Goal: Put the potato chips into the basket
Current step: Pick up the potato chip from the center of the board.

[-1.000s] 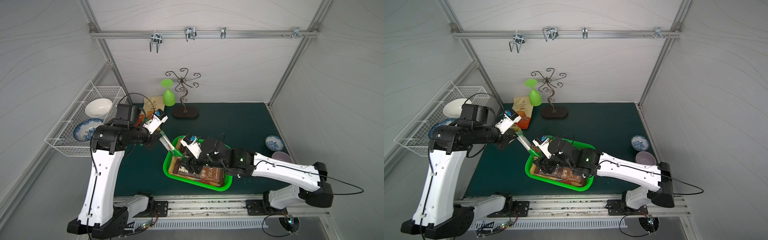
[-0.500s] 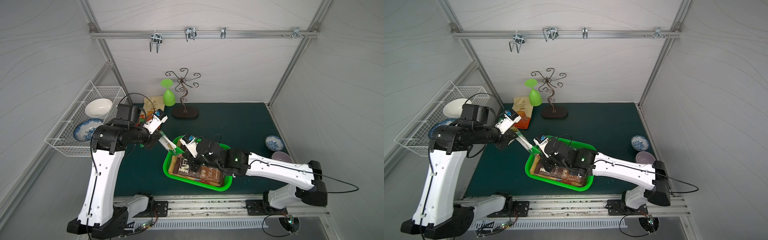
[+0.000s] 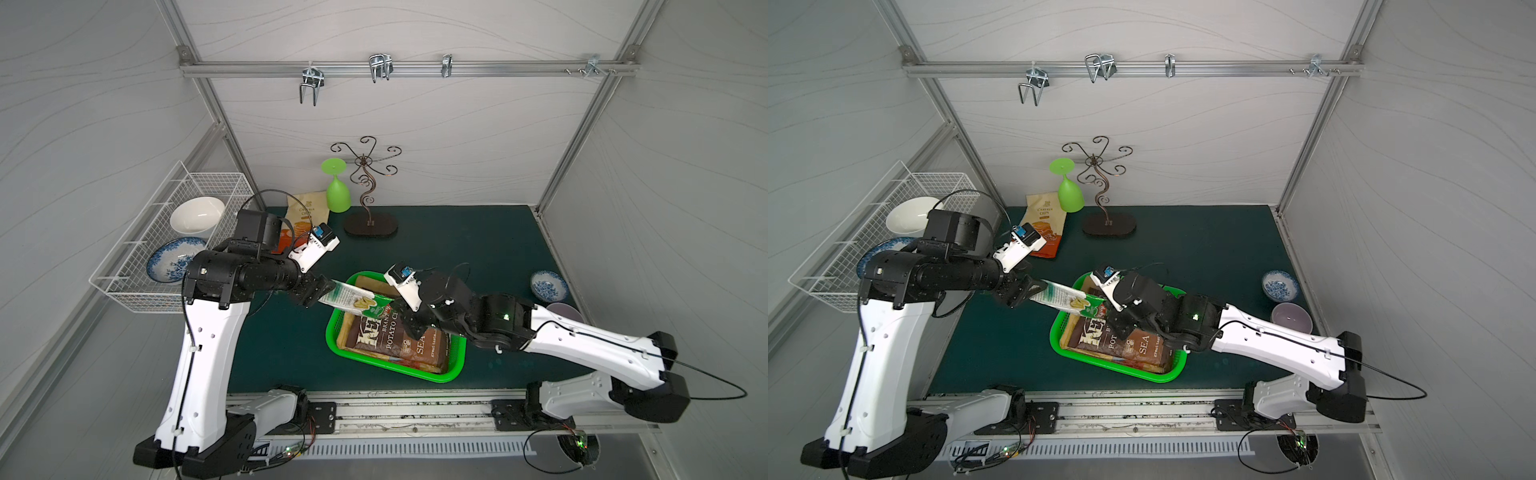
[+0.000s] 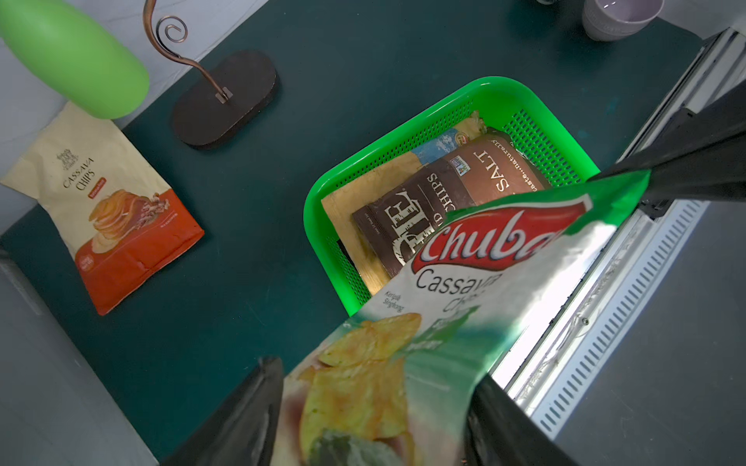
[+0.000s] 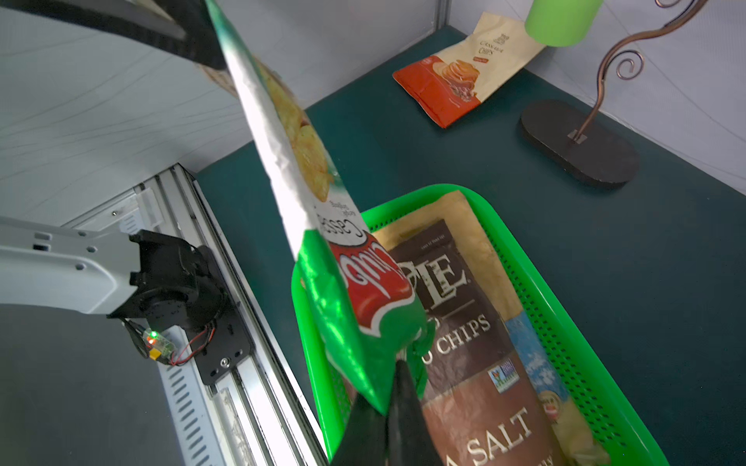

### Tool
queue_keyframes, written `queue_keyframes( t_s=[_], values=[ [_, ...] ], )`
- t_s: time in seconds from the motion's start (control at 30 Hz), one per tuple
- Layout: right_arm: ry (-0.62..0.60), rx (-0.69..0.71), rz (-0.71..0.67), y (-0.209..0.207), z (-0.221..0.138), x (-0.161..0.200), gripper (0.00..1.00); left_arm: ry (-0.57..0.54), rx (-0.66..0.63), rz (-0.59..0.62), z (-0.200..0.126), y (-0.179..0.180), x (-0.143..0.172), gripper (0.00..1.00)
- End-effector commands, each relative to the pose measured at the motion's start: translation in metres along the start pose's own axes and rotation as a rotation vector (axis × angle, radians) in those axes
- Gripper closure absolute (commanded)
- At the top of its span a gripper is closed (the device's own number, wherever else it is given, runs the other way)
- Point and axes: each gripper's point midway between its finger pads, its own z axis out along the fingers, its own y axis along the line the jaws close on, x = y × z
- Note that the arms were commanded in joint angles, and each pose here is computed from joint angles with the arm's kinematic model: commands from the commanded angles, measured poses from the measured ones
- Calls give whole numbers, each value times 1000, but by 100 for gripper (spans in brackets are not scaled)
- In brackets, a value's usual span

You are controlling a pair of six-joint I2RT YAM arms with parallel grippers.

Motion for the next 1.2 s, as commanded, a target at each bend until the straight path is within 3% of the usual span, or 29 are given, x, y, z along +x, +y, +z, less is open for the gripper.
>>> queue_keyframes(
  t_s=[0.0,0.27,0.5,0.57,0.83,1.17],
  values=[
    [-19,15,-22,-12,-28,-11,100,0,21,41,1,-5,1,28],
    [47,104,-39,-37,-50,-2,100,55,53,80,8,-11,18,42],
    [56,171,5,-56,-59,3,100,114,138,93,24,-20,33,47],
    [57,184,19,-61,-61,5,100,124,151,94,27,-20,34,54],
    [33,238,73,-84,-69,14,100,96,199,91,50,-21,16,100],
    [17,340,154,-121,-80,30,100,21,68,162,82,1,-23,100]
  ],
)
